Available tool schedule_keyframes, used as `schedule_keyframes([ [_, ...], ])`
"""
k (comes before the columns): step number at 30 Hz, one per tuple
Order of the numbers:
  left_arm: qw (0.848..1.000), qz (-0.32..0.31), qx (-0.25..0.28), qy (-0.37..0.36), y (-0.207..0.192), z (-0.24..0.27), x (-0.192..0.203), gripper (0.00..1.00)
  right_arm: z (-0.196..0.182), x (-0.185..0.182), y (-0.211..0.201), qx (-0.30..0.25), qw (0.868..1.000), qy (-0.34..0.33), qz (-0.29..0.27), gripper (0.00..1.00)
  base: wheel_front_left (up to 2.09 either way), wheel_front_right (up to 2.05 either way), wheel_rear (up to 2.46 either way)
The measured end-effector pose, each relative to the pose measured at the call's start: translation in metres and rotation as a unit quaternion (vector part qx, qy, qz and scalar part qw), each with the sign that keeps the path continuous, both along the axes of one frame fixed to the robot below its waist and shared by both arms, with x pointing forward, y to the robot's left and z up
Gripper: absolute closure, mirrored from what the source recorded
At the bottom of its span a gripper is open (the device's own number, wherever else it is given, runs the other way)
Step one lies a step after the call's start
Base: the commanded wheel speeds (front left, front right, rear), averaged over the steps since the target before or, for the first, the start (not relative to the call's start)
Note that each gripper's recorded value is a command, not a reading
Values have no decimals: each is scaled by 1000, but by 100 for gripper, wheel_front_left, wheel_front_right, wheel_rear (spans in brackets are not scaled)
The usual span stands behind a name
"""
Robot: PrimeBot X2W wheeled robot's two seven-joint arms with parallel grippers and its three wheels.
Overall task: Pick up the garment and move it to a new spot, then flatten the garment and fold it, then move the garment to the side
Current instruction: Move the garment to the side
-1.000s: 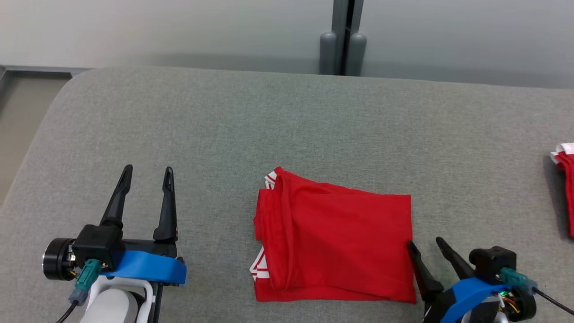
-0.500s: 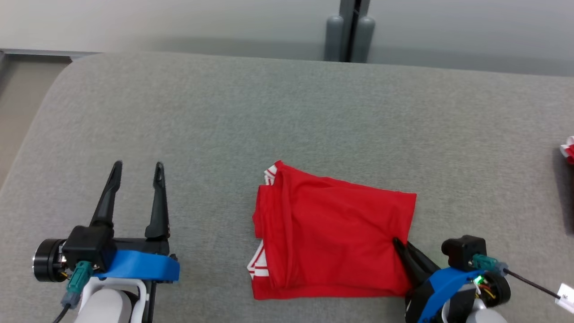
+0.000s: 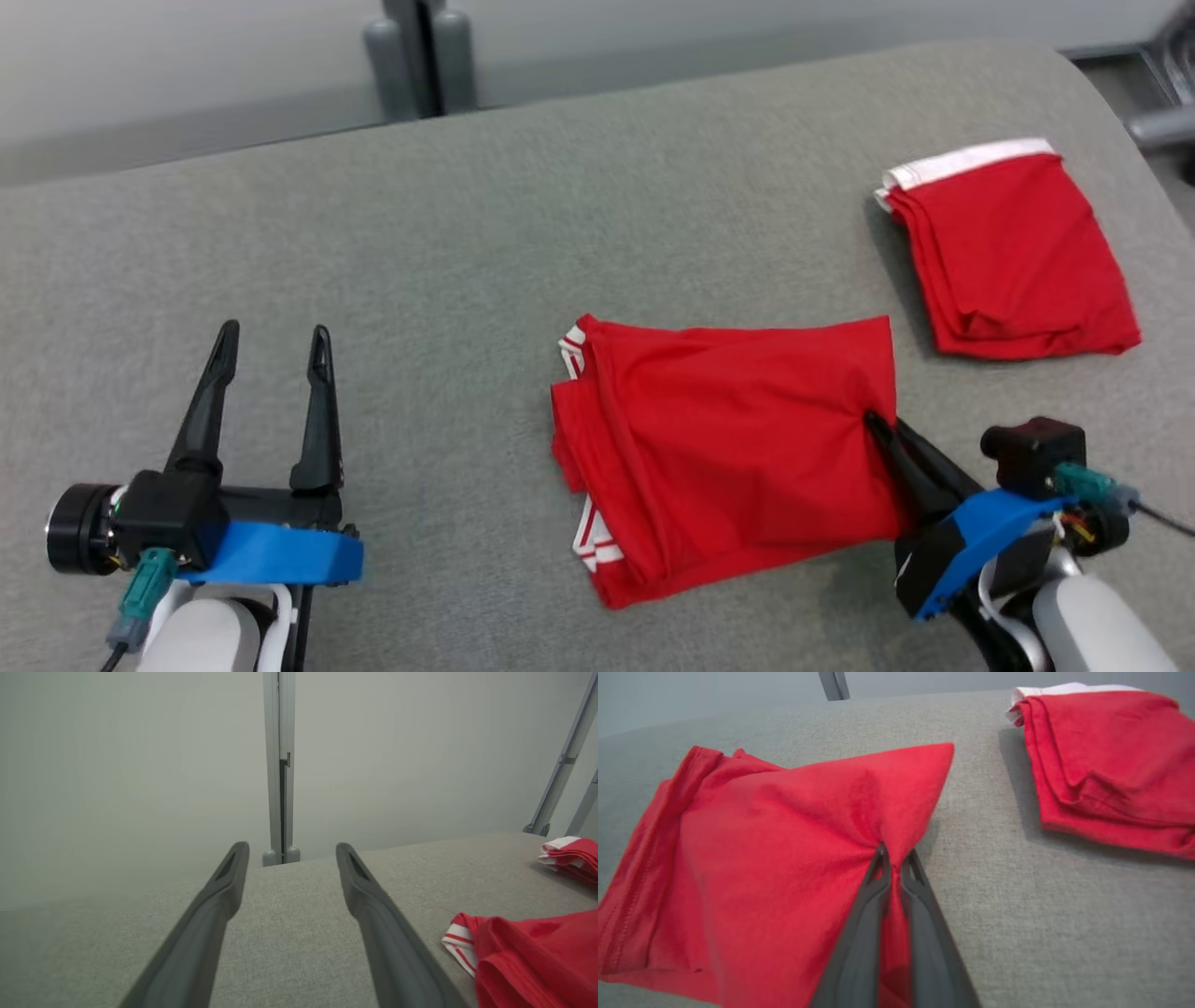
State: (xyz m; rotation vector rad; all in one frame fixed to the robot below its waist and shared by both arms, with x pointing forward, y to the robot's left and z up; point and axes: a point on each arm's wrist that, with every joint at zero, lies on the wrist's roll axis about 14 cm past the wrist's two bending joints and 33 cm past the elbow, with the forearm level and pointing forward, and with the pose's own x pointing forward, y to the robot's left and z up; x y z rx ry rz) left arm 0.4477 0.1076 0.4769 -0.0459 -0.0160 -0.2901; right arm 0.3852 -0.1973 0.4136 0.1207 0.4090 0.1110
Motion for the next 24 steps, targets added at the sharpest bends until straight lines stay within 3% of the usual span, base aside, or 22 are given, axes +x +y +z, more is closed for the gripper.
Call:
schedule_keyframes([
  [8,997,-69,-13,-11,-48,2,21,0,41,33,-61,-53,996,-61,-45,100,0,0,0],
  [14,995,-98,-18,-22,-66,3,34,0,70,60,-138,-108,982,-97,-120,100,0,0,0],
  [24,991,-133,-19,-26,-84,-14,58,0,63,83,-198,-174,966,-84,-174,100,0,0,0],
])
